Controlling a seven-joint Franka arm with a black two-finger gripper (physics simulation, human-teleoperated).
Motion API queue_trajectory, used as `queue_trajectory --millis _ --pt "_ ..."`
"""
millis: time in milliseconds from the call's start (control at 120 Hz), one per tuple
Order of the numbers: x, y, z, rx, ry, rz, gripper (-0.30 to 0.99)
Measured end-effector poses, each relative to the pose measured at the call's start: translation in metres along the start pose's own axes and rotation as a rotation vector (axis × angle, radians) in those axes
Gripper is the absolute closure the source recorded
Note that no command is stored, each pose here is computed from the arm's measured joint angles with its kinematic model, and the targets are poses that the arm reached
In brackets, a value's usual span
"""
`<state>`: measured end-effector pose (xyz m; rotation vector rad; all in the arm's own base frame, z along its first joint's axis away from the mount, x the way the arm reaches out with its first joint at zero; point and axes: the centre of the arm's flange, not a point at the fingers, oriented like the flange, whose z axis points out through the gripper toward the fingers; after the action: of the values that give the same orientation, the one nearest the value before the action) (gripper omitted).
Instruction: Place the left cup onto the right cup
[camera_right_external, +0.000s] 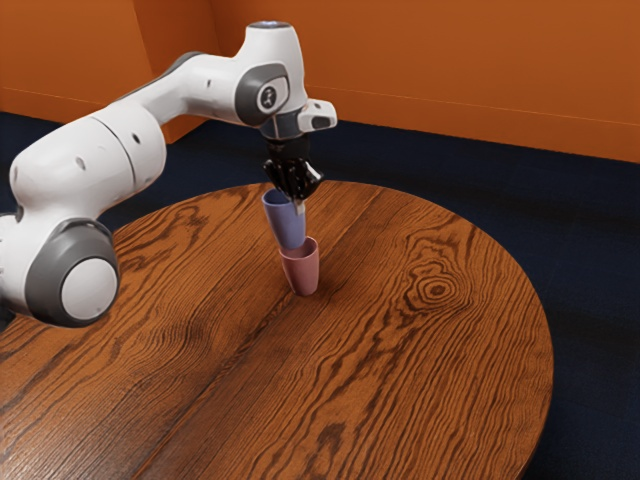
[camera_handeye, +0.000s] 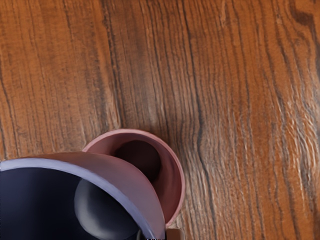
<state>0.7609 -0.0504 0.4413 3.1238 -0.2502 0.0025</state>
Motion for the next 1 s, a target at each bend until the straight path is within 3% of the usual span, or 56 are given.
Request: queue_trajectory --millis 1000 --pt "0.005 0.005 0.019 0.013 -0.014 0.029 0.79"
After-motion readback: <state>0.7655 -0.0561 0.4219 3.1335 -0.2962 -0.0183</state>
